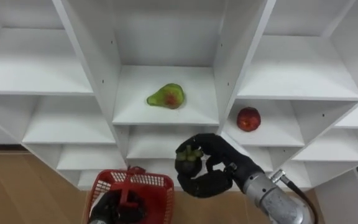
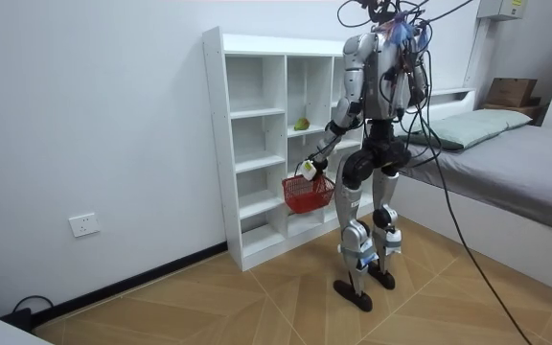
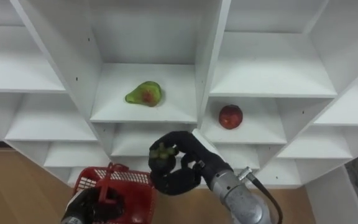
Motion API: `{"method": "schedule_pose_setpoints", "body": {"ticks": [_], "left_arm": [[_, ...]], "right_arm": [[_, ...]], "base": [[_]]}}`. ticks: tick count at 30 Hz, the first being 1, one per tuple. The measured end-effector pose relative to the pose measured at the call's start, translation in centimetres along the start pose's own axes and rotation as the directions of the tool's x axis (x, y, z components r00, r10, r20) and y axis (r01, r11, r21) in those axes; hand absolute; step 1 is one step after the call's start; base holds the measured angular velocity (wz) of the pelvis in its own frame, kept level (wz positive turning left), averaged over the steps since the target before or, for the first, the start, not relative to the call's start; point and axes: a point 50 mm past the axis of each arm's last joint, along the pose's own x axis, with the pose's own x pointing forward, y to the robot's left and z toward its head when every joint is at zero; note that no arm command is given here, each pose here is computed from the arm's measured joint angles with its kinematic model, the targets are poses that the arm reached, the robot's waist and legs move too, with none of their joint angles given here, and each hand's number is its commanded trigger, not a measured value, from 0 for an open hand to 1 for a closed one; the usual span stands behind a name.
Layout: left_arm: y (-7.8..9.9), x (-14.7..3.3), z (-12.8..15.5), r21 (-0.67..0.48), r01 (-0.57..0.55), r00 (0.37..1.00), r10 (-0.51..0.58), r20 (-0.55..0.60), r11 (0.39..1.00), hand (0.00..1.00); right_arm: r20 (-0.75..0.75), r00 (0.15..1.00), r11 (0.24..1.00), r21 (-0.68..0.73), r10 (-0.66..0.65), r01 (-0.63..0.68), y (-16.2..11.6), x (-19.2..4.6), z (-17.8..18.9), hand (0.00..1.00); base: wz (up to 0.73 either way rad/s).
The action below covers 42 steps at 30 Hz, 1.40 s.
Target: Collect fruits from the closet
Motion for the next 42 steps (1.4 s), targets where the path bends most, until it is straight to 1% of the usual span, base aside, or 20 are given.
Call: {"method": "schedule_pose_setpoints", "body": {"ticks": [2, 3, 6, 10, 16, 22, 25, 29, 34, 39, 42], "left_arm": [[-0.5, 0.2, 0.8, -0.021, 0.015, 0.999, -0.015, 0.030, 1.000, 1.00], [-1.0, 0.4, 1.7, -0.031, 0.034, 0.998, -0.032, 0.059, 0.999, 1.00], [-2.0, 0.7, 3.2, -0.025, 0.070, 0.992, -0.067, 0.106, 0.997, 1.00], [-2.5, 0.7, 3.3, -0.022, 0.090, 0.991, -0.087, 0.107, 0.996, 1.00], [-2.5, 0.8, 4.2, -0.022, 0.095, 0.986, -0.091, 0.137, 0.995, 1.00], [-2.4, 0.8, 4.4, -0.025, 0.093, 0.986, -0.089, 0.144, 0.995, 1.00], [-2.3, 0.8, 4.3, -0.008, 0.097, 0.985, -0.094, 0.144, 0.995, 1.00], [-2.4, 0.7, 4.3, 0.006, 0.123, 0.981, -0.123, 0.151, 0.992, 1.00], [-2.4, 0.8, 3.6, 0.018, 0.135, 0.983, -0.137, 0.123, 0.991, 1.00], [-3.2, 0.7, 3.1, 0.064, 0.189, 0.976, -0.195, 0.099, 0.980, 1.00], [-3.2, 0.7, 3.0, 0.110, 0.210, 0.971, -0.220, 0.089, 0.972, 1.00]], "right_arm": [[-0.023, 1.000, 0.999, -0.036, 0.012, -0.013, 0.1, 0.4, -0.3, 1.00], [-0.042, 0.999, 0.999, -0.049, 0.015, -0.017, 0.2, 0.5, -0.7, 1.00], [-0.068, 0.997, 0.995, -0.090, 0.036, -0.042, 0.6, 0.9, -1.0, 1.00], [-0.109, 0.993, 0.995, -0.088, 0.046, -0.056, 1.3, 1.1, -2.0, 1.00], [-0.190, 0.980, 0.994, -0.071, 0.064, -0.079, 1.9, 1.0, -3.8, 1.00], [-0.259, 0.963, 0.994, -0.067, 0.072, -0.092, 1.8, 1.4, -5.3, 1.00], [-0.312, 0.947, 0.993, -0.068, 0.071, -0.097, 1.7, 1.7, -6.4, 1.00], [-0.309, 0.950, 0.992, -0.094, 0.050, -0.083, 1.4, 1.9, -6.3, 1.00], [-0.298, 0.955, 0.993, -0.113, 0.008, -0.043, 0.7, 2.5, -6.1, 1.00], [-0.300, 0.953, 0.990, -0.143, -0.047, 0.004, -0.1, 2.8, -6.2, 1.00], [-0.291, 0.954, 0.989, -0.146, -0.065, 0.023, -0.4, 2.9, -6.2, 1.00]], "base": [[0.14], [0.21], [0.05], [0.04], [0.03], [0.00], [0.02], [0.05], [0.02], [0.05], [0.00]]}}
